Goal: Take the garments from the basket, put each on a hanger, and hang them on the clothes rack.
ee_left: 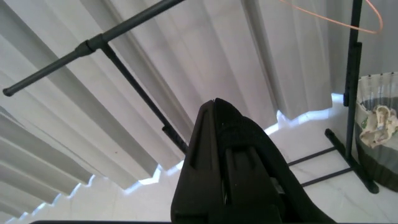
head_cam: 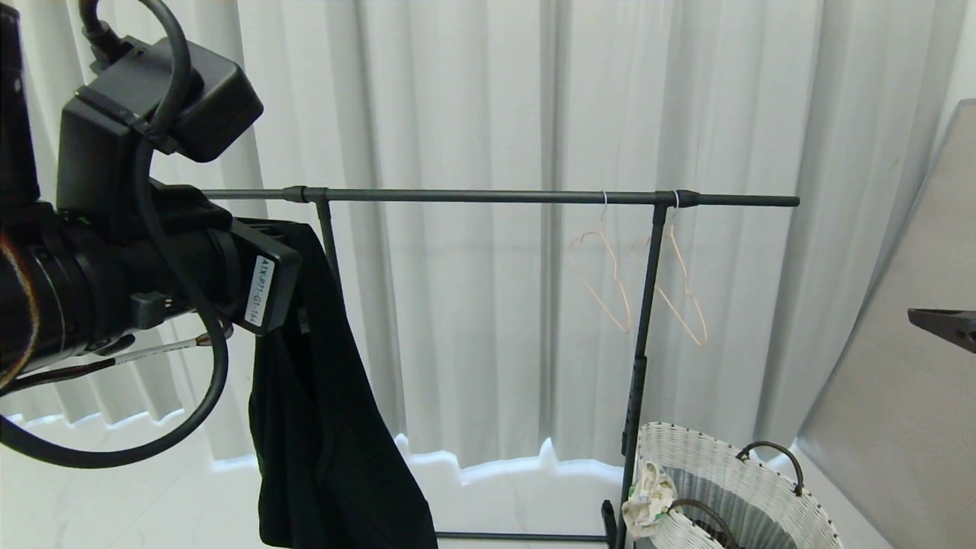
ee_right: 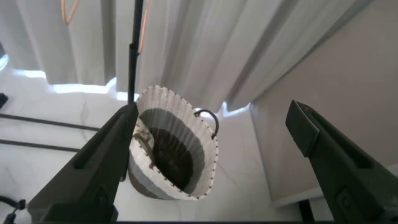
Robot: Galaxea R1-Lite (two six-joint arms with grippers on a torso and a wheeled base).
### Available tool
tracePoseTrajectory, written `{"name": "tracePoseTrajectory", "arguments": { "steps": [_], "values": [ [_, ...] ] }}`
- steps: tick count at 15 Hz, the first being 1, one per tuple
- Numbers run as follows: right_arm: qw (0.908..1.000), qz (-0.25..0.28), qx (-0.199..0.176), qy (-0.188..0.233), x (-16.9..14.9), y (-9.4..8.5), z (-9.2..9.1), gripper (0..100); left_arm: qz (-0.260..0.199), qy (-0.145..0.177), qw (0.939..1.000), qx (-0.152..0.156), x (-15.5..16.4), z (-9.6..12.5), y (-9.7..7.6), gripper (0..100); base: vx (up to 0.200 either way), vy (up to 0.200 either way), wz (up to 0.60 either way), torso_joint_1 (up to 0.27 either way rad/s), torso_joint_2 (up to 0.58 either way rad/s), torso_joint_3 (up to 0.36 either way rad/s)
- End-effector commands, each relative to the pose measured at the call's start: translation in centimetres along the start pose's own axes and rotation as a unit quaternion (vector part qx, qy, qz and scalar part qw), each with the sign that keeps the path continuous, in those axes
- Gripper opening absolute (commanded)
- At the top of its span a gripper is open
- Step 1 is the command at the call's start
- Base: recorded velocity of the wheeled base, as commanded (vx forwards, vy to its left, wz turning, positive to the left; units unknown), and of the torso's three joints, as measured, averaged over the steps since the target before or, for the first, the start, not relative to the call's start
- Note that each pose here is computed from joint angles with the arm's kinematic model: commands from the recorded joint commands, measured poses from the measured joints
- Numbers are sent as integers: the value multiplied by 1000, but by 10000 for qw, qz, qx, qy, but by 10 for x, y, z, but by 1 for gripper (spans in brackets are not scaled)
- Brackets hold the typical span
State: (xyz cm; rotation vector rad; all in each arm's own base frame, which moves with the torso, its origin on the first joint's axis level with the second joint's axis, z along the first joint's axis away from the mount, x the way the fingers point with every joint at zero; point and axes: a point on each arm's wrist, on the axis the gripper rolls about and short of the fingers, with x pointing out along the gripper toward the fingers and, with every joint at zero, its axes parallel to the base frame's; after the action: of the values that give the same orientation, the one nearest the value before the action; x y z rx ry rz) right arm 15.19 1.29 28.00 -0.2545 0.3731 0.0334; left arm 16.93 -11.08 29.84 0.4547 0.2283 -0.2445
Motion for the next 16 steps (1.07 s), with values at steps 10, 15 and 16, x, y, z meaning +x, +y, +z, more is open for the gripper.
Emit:
{"name": "tracePoseTrajectory", "arguments": {
  "steps": [10,15,16],
  "values": [
    [9982,602,1,-6,11,4,-2,100,-50,-21,10000,18,-1,0,-2,0,200,0,0,19,-32,-14],
    [9956,714,369,488,41,10,-7,100,-63,-4,10000,30,0,0,-3,0,200,0,0,-1,0,0],
    [9944,729,490,586,47,11,-8,100,-65,2,10000,33,0,0,-3,0,200,0,0,2,2,-2]
  ]
}}
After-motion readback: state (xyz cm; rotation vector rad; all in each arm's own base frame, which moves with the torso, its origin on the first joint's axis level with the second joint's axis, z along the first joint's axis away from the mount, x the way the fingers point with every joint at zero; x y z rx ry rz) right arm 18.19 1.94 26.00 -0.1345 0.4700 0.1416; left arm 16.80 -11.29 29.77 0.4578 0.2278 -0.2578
